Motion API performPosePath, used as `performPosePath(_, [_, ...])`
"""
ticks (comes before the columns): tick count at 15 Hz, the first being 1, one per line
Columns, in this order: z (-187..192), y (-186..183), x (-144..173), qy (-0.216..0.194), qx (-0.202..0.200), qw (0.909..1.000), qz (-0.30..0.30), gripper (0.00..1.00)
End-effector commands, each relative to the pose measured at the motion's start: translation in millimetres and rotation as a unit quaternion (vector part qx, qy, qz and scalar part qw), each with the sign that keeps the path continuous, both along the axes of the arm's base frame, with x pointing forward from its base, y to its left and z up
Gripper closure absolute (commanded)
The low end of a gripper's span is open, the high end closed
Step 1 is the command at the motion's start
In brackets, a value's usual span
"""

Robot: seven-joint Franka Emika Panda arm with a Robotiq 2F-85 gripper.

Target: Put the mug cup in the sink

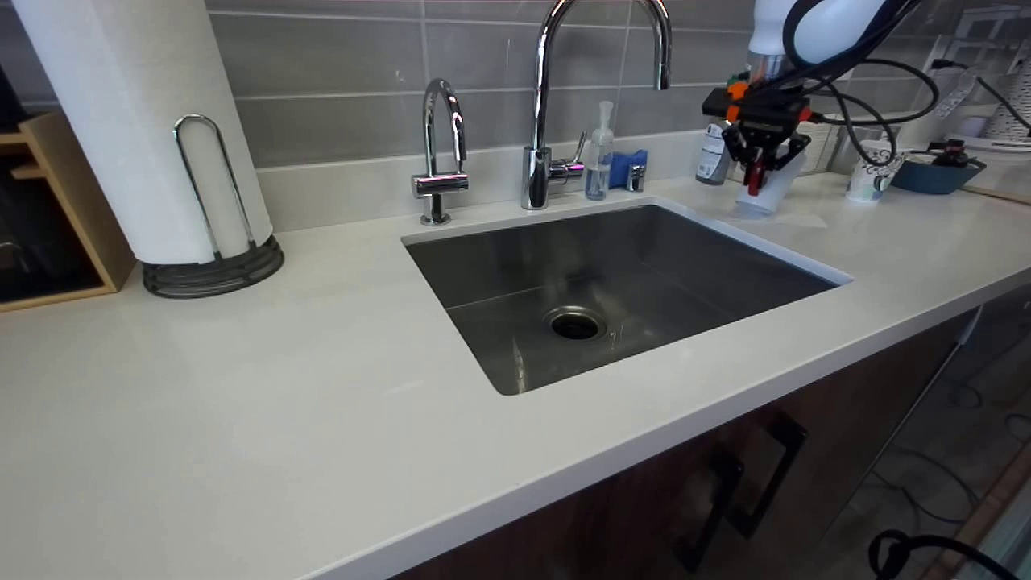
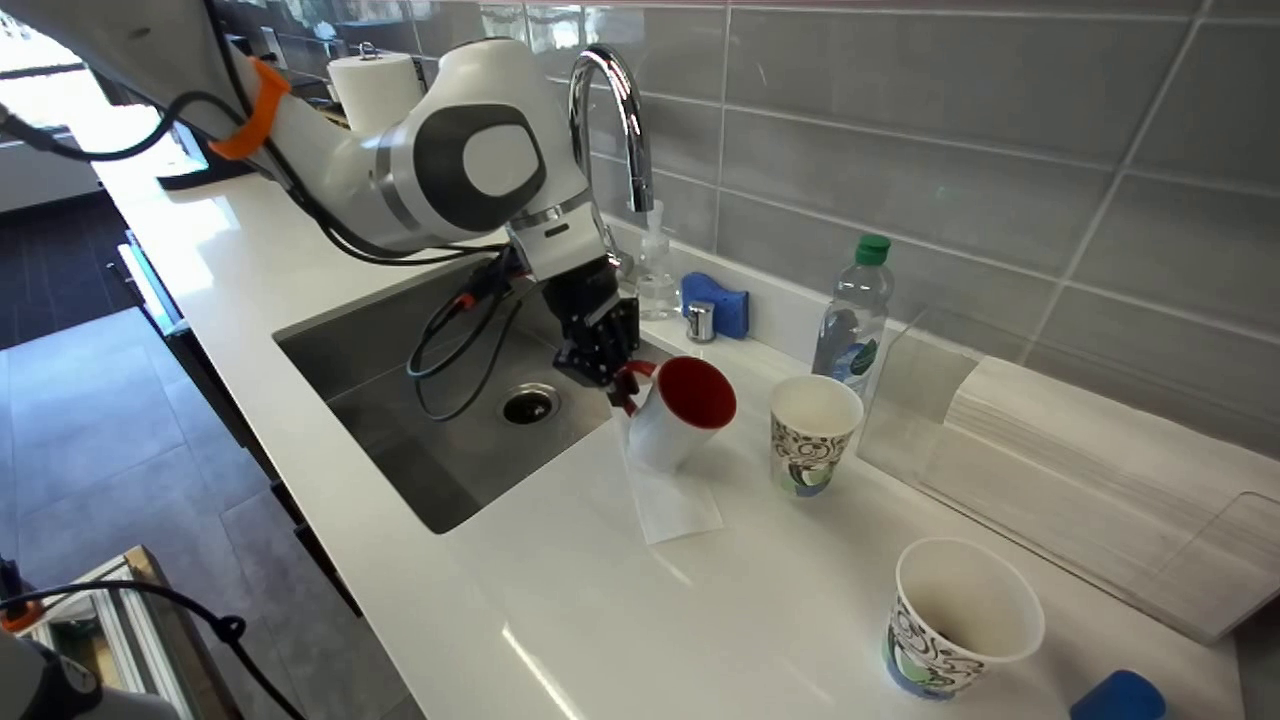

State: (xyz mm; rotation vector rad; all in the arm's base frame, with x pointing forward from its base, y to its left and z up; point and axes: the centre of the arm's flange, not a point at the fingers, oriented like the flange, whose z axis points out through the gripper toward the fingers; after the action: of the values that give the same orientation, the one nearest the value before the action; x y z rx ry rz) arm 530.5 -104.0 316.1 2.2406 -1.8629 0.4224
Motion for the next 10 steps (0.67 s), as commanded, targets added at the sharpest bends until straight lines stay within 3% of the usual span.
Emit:
performPosePath(1, [-16,1,-5,0.025,-0.014,0.9996,-0.006,0.95])
performPosePath(10, [-43,-2,-8,0.047,-0.006,0.9988,-0.008,0.95])
